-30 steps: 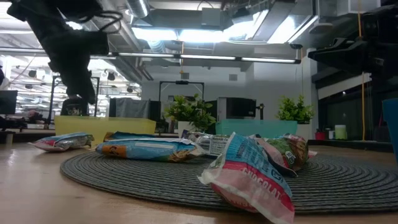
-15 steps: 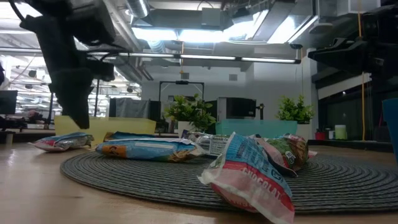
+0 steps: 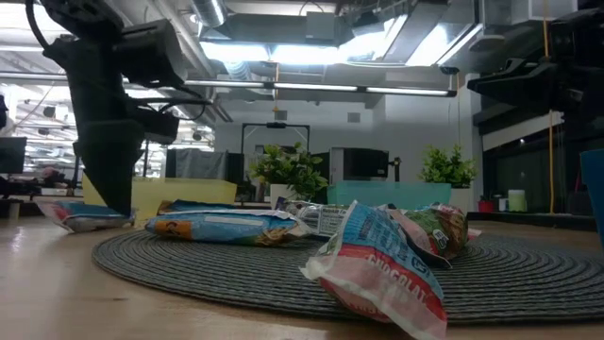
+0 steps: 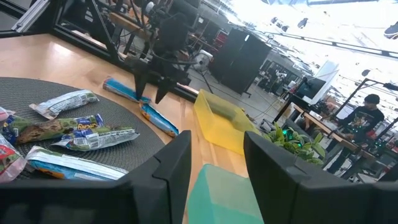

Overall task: Pick and place Granola Bars by type
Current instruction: Put the red granola bar into the yellow bin

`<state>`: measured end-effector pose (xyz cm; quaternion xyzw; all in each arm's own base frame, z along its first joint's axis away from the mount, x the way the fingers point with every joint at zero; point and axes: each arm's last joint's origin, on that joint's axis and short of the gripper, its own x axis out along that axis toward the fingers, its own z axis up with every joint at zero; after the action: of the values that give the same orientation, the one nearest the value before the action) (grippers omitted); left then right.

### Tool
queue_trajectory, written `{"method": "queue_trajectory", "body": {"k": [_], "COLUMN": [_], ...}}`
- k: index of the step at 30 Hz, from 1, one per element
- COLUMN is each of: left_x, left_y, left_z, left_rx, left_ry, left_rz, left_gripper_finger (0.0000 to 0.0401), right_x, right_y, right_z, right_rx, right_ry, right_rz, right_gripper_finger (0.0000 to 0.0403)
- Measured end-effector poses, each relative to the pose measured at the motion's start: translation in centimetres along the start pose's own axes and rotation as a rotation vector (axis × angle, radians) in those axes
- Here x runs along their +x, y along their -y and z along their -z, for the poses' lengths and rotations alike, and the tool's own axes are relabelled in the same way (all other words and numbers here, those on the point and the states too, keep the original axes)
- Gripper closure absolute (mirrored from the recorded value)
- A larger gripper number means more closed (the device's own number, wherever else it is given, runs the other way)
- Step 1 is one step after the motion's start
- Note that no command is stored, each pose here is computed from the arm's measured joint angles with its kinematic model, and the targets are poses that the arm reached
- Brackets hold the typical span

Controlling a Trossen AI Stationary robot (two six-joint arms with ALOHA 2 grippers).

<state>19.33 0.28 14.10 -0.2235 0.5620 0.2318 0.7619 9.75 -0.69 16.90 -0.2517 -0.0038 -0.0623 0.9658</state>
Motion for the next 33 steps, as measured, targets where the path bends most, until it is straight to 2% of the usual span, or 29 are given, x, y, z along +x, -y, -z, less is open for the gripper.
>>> {"method": "queue_trajectory", "body": {"k": [7, 11, 15, 26, 30, 33], "left_x": [0.1, 0.1, 0.1, 0.0, 0.0, -0.5], "left_y": [-0.4, -0.6, -0.6, -0.6, -0.6, -0.4], "left_z": [-0.3, -0.4, -0.5, -0.5, -0.6, -1.2], "left_rx": [-0.027, -0.032, -0.029, -0.027, -0.006, 0.023], "left_ry": [-0.013, -0.011, -0.011, -0.004, 0.008, 0.038], "left_rz": [0.014, 0.010, 0.009, 0.010, 0.002, -0.018], "left_gripper_finger": [0.0104, 0.0126, 0.0174, 0.0350, 0.0385, 0.0392], "right_x": [0.0, 0.0, 0.0, 0.0, 0.0, 0.0], "right_y": [0.0, 0.0, 0.0, 0.0, 0.0, 0.0], "right_z": [0.0, 0.0, 0.0, 0.0, 0.0, 0.0], "right_rx": [0.000, 0.000, 0.000, 0.000, 0.000, 0.000], "right_ry": [0.000, 0.000, 0.000, 0.000, 0.000, 0.000], "right_rz": [0.000, 0.000, 0.000, 0.000, 0.000, 0.000], "right_gripper_finger": [0.0253, 0.0253, 0.0253, 0.0253, 0.0253, 0.0253]}}
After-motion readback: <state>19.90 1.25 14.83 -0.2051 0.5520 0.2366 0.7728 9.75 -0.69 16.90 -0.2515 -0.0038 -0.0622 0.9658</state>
